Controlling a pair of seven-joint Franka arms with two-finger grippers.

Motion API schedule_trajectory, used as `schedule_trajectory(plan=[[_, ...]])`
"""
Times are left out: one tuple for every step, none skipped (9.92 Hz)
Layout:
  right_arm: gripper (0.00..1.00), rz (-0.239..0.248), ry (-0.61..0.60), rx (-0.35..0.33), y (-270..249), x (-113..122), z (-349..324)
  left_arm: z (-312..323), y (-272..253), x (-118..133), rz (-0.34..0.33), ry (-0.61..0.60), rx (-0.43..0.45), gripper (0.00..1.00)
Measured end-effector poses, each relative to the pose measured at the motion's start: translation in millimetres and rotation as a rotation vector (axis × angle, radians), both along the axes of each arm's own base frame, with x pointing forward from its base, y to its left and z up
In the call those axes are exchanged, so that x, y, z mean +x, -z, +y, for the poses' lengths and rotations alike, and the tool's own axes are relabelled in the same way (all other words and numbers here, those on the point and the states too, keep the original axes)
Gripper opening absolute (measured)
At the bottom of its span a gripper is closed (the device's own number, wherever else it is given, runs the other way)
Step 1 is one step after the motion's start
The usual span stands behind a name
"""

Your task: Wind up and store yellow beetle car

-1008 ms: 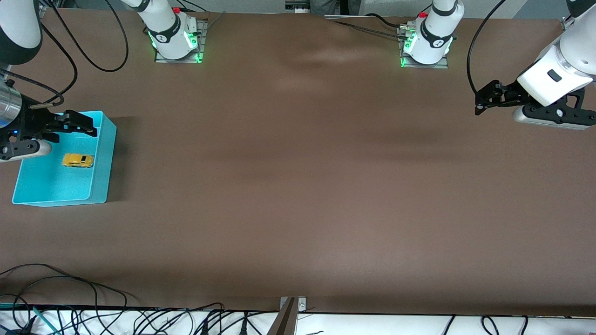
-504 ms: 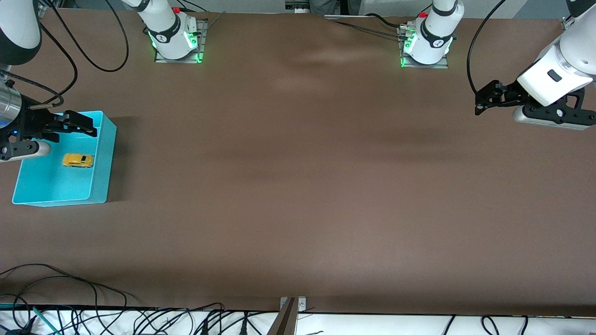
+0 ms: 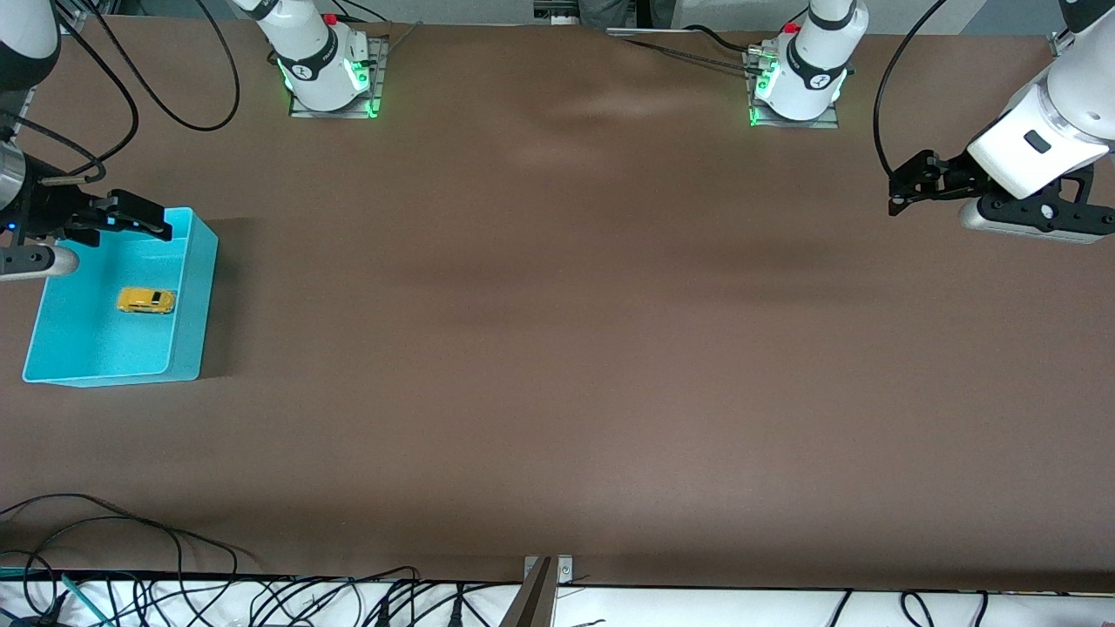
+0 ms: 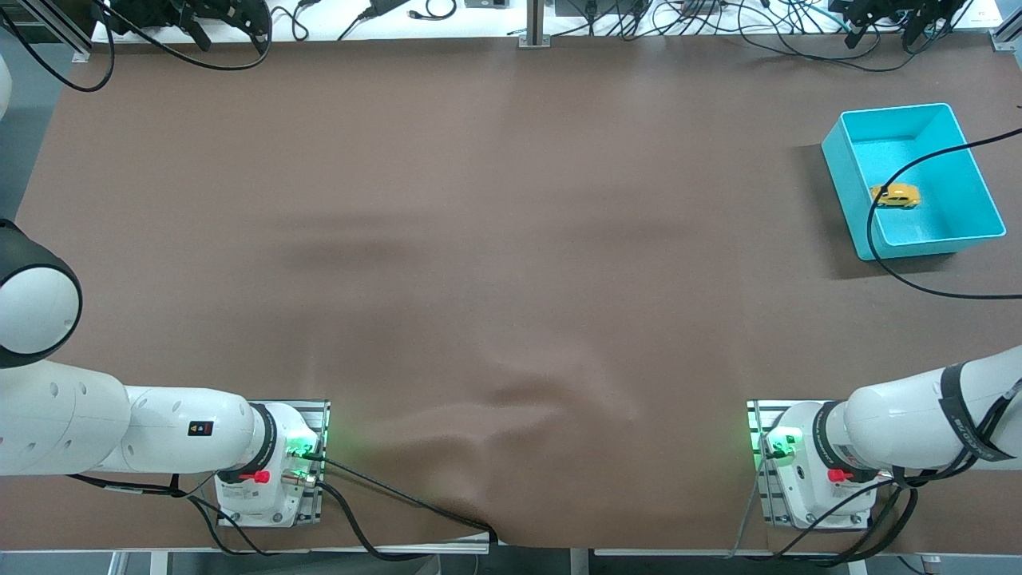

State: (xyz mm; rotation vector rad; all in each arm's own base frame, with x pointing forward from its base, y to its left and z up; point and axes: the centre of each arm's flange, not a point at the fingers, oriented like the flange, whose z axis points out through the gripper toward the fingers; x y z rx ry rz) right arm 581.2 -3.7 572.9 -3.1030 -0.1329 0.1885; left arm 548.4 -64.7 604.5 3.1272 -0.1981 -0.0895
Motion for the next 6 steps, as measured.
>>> schedule_trajectory(plan=[[1.0,0.001,0.0,0.0,-0.5,-4.2,1.2,0.0,0.0,0.0,0.0,0.0,0.0,1.0],[1.0,0.0,0.001,0.001,-1.0,-6.0,1.8,0.0,0.0,0.0,0.0,0.0,0.0,1.0],[1.0,0.001,0.003,0.001,-0.9,-6.3,1.2,0.0,0.0,0.0,0.0,0.0,0.0,1.0],[1.0,0.001,0.004,0.001,-0.6,-6.3,0.4,0.0,0.0,0.0,0.0,0.0,0.0,1.0],[1.0,0.001,0.005,0.001,-0.4,-6.3,0.0,0.0,0.0,0.0,0.0,0.0,0.0,1.0],[1.0,0.001,0.005,0.001,-0.5,-6.3,-0.1,0.0,0.0,0.0,0.0,0.0,0.0,1.0]])
